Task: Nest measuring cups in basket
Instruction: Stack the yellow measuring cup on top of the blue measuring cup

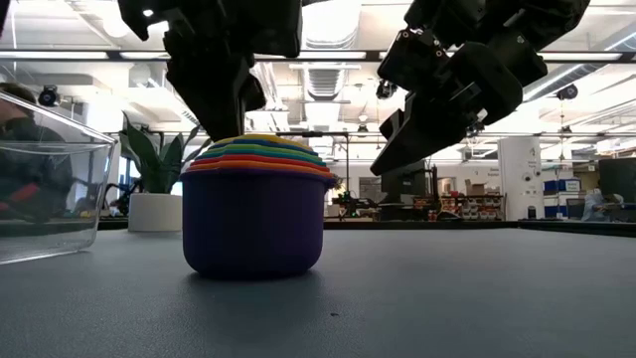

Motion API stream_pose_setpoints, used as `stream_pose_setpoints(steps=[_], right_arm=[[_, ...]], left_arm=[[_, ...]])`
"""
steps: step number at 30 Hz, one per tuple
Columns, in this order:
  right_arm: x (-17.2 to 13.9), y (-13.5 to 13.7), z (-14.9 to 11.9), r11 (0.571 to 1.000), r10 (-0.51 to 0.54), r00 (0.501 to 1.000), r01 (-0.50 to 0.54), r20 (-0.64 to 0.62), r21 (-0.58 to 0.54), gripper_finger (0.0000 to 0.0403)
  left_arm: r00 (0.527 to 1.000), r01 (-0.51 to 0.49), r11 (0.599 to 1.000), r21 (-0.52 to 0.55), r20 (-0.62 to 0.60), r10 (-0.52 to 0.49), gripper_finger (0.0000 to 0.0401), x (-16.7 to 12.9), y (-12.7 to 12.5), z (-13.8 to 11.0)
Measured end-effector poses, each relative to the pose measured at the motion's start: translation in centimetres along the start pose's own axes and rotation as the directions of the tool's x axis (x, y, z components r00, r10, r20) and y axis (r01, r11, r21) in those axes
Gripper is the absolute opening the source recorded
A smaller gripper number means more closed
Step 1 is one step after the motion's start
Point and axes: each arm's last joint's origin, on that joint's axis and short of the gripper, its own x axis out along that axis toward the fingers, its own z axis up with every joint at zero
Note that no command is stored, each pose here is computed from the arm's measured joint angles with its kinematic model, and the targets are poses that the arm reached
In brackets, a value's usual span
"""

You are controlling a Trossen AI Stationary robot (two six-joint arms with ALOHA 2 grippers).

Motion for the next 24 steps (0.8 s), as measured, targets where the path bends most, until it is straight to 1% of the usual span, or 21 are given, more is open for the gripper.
stream_pose_setpoints(steps=[3, 7, 24], right_arm=[[0.0, 0.0, 0.0, 1.0, 0.0, 1.0, 0.0, -0.005, 0.001, 0.0009], [0.0, 0.0, -0.1, 1.0, 0.0, 1.0, 0.0, -0.008, 0.001, 0.0009], [0.0, 0.0, -0.1, 1.0, 0.0, 1.0, 0.0, -0.011, 0.007, 0.0009]], left_arm=[[1.0, 0.003, 1.0, -0.002, 0.0, -0.003, 0.0, 0.7, -0.1, 0.2], [0.999, 0.039, 0.999, -0.001, -0.023, -0.039, 0.0, 1.4, -0.2, 0.2], [0.999, 0.044, 0.999, 0.0, -0.015, -0.044, 0.0, 1.2, -0.3, 0.4]])
